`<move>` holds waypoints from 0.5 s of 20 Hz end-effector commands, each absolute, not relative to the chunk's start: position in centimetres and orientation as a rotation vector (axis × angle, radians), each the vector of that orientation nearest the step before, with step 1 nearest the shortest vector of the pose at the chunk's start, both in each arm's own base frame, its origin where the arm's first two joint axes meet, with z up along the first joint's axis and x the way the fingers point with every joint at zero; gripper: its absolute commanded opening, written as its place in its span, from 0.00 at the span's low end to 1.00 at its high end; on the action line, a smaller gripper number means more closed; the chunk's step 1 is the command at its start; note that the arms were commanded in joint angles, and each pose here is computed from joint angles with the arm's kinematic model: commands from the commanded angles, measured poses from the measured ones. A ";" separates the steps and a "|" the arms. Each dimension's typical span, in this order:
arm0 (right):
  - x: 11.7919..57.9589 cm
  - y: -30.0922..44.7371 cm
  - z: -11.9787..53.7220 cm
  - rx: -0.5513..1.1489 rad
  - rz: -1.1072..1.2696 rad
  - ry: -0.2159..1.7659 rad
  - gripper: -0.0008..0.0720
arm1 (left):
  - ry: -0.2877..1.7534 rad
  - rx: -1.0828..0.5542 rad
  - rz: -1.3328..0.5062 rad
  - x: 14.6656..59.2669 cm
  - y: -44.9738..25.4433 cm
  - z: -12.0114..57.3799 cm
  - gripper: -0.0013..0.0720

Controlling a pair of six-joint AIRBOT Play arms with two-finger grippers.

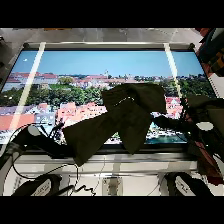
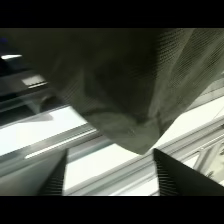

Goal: Fold the clothes and pants, and hang the long-sleeved shirts on hangers.

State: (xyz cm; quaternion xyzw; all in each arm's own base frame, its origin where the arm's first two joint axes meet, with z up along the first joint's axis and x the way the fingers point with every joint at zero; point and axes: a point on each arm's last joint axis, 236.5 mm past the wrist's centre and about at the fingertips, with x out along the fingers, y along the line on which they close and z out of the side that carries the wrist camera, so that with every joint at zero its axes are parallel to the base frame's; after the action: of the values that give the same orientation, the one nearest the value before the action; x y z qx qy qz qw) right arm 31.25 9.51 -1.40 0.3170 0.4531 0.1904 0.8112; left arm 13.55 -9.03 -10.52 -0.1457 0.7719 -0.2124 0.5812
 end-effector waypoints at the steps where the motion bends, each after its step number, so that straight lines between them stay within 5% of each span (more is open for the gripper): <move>1: 31.3 9.5 -1.3 0.679 0.406 0.967 0.05 | 1.832 -0.301 -0.517 13.3 -10.6 -12.4 0.76; 3: 31.3 9.6 -1.3 0.681 0.407 0.966 0.05 | 1.789 -0.387 -0.520 14.6 -12.5 -12.9 0.69; 6: 31.8 9.5 -0.6 0.680 0.410 0.946 0.05 | 1.682 -0.427 -0.554 17.7 -13.7 -12.4 0.09; 10: 35.8 7.6 4.0 0.607 0.380 0.804 0.05 | 1.479 -0.387 -0.507 26.0 -11.1 -8.6 0.05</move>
State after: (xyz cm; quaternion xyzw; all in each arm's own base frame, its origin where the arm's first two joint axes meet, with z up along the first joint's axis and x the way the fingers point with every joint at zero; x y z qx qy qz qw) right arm 33.35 8.94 1.29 0.3058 0.4218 0.1942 0.8312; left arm 20.89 -11.98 -11.27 -0.1646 0.7079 -0.2289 0.6475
